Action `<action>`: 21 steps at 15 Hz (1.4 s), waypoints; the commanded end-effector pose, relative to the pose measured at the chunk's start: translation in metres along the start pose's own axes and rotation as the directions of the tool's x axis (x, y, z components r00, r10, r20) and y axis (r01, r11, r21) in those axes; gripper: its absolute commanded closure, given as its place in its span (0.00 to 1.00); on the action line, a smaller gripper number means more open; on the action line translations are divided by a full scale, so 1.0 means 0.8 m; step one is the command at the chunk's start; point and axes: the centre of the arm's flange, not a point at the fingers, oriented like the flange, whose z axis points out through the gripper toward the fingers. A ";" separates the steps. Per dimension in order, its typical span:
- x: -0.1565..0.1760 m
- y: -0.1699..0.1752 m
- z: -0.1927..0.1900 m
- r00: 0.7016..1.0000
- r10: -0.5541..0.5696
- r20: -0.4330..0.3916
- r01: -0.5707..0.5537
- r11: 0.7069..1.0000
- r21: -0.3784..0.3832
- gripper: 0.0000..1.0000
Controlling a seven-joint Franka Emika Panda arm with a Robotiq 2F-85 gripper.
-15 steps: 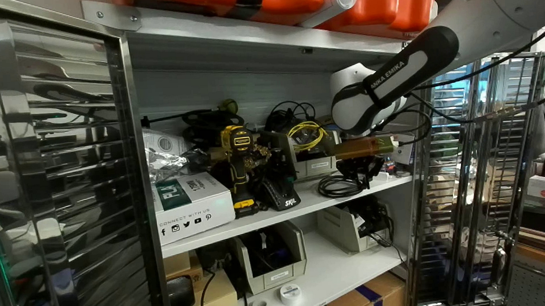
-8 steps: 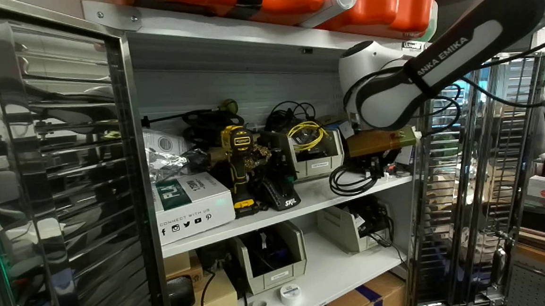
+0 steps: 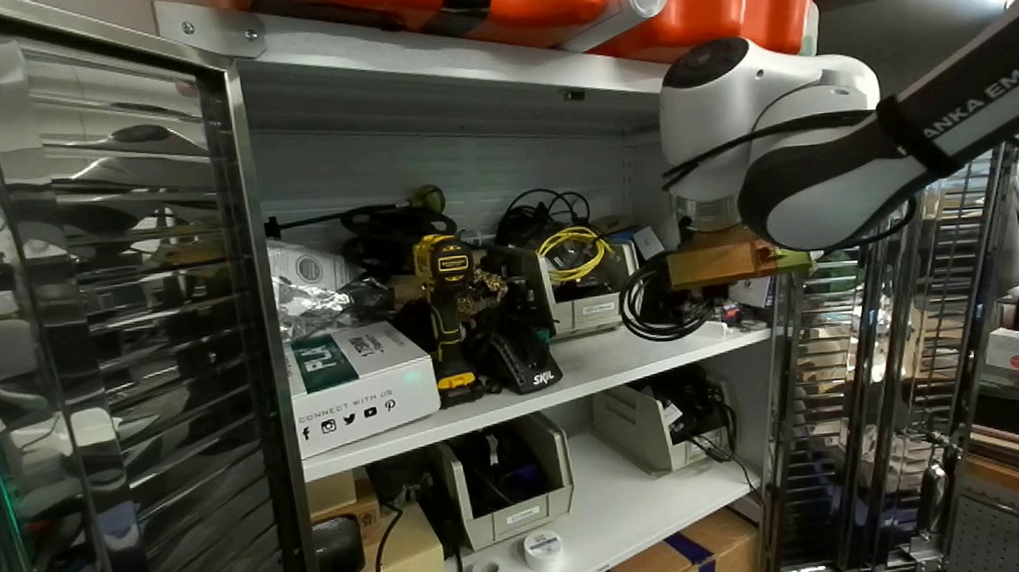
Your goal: Put the black cable inside the compartment.
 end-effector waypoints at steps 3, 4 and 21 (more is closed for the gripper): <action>0.044 -0.010 -0.009 0.974 0.139 -0.177 -0.127 0.989 0.081 0.86; 0.055 -0.013 -0.008 0.968 0.174 -0.182 -0.159 0.983 0.094 0.86; 0.201 -0.183 0.049 0.914 0.337 -0.226 -0.309 0.939 0.153 0.86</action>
